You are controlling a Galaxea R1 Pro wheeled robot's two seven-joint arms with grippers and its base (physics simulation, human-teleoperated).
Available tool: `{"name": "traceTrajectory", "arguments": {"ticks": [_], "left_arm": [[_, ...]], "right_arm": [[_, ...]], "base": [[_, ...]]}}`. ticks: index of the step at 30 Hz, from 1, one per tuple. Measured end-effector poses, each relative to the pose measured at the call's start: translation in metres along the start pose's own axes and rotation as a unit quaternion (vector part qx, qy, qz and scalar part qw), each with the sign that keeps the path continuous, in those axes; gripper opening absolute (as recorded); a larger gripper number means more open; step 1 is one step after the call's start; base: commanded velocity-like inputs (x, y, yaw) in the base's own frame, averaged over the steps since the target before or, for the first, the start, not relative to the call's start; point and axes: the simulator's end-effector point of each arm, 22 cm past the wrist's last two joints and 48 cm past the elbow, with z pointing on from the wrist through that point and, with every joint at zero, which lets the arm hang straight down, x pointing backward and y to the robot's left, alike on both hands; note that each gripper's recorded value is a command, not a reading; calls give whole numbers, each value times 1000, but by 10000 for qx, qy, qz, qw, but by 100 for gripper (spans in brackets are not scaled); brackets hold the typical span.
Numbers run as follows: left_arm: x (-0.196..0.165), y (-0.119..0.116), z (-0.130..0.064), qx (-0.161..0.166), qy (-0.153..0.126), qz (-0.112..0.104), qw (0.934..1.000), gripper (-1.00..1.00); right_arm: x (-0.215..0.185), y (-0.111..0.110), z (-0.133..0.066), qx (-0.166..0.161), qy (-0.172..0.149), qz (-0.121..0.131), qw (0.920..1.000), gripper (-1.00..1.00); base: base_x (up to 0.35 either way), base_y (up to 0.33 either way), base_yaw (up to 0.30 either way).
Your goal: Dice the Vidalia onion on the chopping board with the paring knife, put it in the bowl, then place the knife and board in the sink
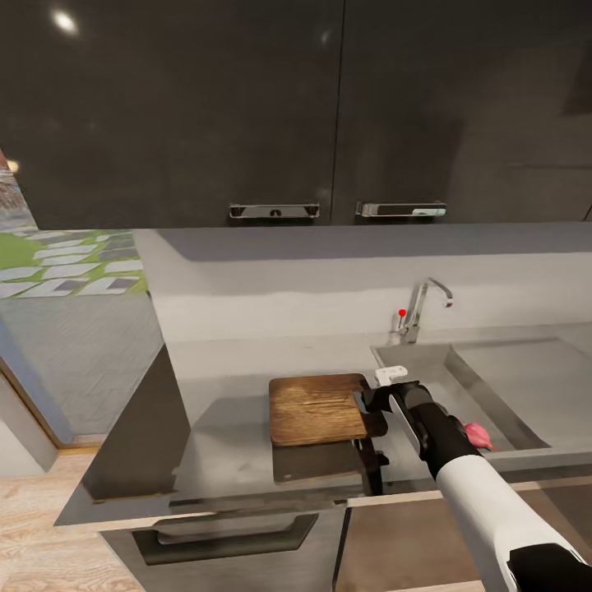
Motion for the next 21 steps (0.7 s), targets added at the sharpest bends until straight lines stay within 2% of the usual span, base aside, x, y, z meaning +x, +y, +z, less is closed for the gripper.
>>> {"name": "traceTrajectory", "arguments": {"ticks": [21], "left_arm": [[0, 0, 0, 0, 0, -1, 10000, 100]], "right_arm": [[1, -4, 0, 31, 12, 3, 10000, -100]], "base": [[0, 0, 0]]}}
